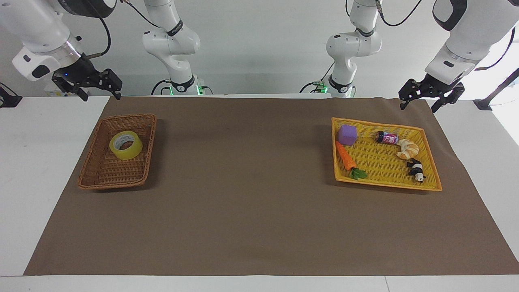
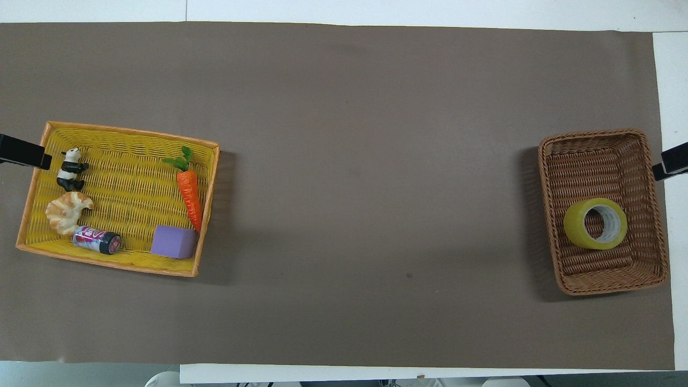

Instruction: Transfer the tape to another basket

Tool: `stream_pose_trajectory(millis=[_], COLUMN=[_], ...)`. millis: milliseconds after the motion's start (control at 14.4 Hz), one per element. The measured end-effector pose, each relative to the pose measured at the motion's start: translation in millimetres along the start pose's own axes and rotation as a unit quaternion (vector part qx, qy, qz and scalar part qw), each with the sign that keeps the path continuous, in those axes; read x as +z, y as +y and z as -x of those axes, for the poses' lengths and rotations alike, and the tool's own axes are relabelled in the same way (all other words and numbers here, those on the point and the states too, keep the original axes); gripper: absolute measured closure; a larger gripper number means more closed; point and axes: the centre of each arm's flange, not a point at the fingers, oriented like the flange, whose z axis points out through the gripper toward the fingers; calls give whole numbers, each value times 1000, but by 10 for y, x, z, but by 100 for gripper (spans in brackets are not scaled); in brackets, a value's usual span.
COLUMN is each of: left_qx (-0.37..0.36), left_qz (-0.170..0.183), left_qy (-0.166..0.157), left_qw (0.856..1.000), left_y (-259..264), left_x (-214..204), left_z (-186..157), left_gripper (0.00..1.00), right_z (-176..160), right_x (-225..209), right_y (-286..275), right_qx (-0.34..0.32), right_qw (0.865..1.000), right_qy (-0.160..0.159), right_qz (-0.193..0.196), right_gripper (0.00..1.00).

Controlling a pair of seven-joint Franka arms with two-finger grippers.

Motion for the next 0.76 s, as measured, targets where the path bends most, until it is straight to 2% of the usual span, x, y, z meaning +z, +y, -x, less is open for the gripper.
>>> stream_pose_trajectory(millis=[765], left_qx=[0], left_qz=[0], left_qy=[0], left_qw=[1000], left_y=[0], left_x=[2], left_z=[0], left_gripper=[0], right_z=[4], right_x=[3], right_y=[31], right_qx=[10], right_qw=[1000], right_qy=[2], right_qz=[0], right_gripper=[0])
